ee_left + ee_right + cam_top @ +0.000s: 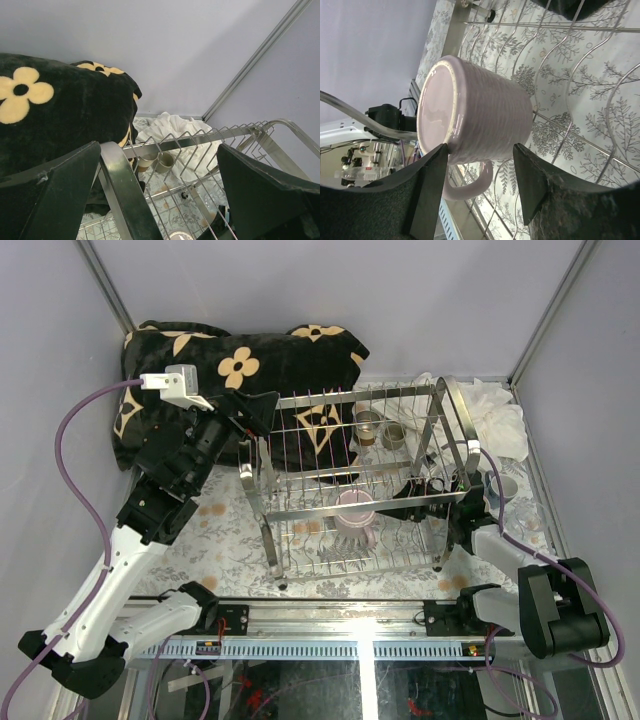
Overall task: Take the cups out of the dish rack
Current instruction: Move the cup to the dish rack.
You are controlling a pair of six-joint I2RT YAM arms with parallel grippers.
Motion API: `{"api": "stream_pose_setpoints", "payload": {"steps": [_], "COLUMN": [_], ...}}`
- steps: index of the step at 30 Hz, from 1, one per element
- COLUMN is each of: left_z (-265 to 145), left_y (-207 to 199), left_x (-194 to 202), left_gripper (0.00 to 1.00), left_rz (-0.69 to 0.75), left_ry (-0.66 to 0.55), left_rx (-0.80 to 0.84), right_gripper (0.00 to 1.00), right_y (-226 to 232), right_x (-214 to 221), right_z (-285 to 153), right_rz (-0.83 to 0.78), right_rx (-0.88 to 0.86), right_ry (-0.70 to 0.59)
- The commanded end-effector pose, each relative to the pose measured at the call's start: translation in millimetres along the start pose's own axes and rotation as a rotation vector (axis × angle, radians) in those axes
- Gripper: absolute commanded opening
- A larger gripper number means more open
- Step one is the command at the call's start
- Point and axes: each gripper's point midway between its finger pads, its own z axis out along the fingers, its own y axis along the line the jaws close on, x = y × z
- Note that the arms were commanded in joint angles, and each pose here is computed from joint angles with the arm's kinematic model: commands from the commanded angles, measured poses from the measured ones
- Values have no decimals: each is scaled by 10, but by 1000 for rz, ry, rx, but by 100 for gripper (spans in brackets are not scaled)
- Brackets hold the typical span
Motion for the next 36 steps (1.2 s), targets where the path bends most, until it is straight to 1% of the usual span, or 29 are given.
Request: {"api": "stream_pose_setpoints", "payload": {"steps": [1,4,9,15,20,23,26,28,32,36], "left_z": [20,20,-34,-233,-395,-485,-562,-585,-642,-806], "left_y": [30,38,28,87,217,207,304,370,634,897], "left_x": [258,254,154,-115,-233,-344,-447,-433,-212,-88], "left_gripper": [100,100,100,100,100,100,100,100,100,100], "left_rz": [-4,-4,-6,-27,-48,-51,-67,-71,-89,-120], "left_ry": [80,78,45,-75,-144,-179,-215,-205,-140,-146], "left_rx": [5,1,2,-25,-81,-79,-138,-177,-313,-433], "right_gripper": [61,61,61,61,61,61,61,61,61,61], "right_y": [-58,-92,-94,-75,-78,-69,-61,-51,-65,-93], "right_x": [-66,-104,-108,-102,-94,-97,-109,-130,-149,-138], "right_z": [82,76,80,89,85,78,74,72,73,76], "right_rz": [-48,-56,-56,-55,-59,-67,-68,-70,-68,-63], "right_rx": [58,87,80,61,63,64,66,66,77,86], "right_ry": [-13,-31,-44,-41,-40,-43,-47,-53,-60,-58]}}
